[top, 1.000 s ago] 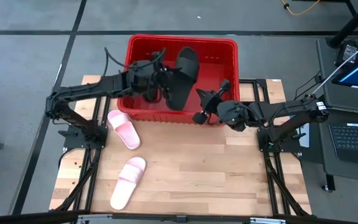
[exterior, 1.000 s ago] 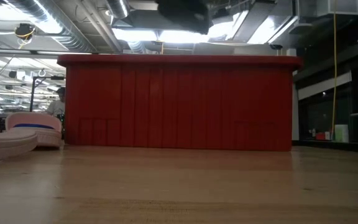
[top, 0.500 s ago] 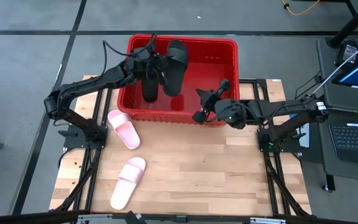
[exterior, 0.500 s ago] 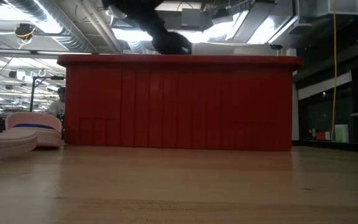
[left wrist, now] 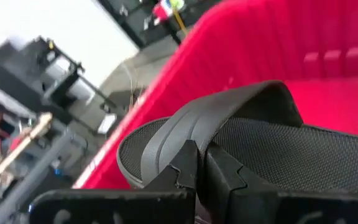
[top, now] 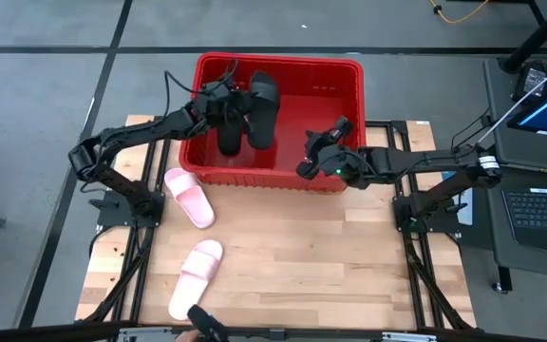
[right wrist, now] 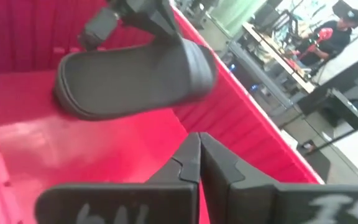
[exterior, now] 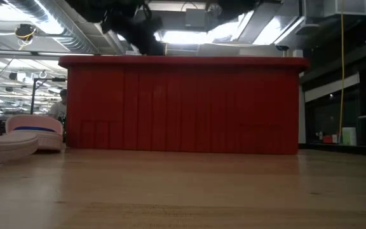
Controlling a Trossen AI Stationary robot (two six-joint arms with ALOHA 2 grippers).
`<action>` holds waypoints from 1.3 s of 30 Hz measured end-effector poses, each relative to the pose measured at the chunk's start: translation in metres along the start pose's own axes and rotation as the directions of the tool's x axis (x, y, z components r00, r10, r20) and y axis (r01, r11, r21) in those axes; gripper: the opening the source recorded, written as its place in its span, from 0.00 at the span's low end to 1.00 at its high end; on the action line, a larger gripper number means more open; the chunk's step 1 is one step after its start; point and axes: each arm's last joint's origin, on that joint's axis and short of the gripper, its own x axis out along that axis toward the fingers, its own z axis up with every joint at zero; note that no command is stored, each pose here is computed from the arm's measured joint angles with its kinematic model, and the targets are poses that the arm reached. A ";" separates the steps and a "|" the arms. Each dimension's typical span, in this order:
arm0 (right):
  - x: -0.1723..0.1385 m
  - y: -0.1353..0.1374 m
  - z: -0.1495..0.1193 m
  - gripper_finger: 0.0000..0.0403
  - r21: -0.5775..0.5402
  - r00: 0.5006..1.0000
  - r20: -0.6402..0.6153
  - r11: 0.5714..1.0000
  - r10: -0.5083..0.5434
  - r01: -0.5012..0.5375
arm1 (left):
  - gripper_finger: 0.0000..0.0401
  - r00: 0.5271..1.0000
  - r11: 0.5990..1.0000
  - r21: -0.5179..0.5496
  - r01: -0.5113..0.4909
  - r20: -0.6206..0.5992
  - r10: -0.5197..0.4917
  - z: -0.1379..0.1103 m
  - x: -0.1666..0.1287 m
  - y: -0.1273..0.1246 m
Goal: Pick and place slides into bin
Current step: Put the black slide into the red bin
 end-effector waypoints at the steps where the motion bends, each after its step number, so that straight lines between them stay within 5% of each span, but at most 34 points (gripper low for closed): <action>1: 0.003 0.000 -0.003 0.02 0.000 1.000 -0.009 1.000 -0.005 0.005 | 0.01 1.000 1.000 -0.010 -0.002 -0.015 0.002 -0.005 0.003 0.000; 24: 0.020 -0.010 -0.008 0.03 0.009 0.998 -0.028 0.998 -0.058 0.058 | 0.01 0.984 0.999 -0.040 -0.018 -0.180 0.010 -0.078 0.066 -0.012; 39: 0.020 -0.010 -0.008 0.04 0.012 0.998 -0.028 0.998 -0.059 0.059 | 0.01 0.989 0.997 -0.073 0.038 -0.142 -0.048 -0.090 0.069 0.003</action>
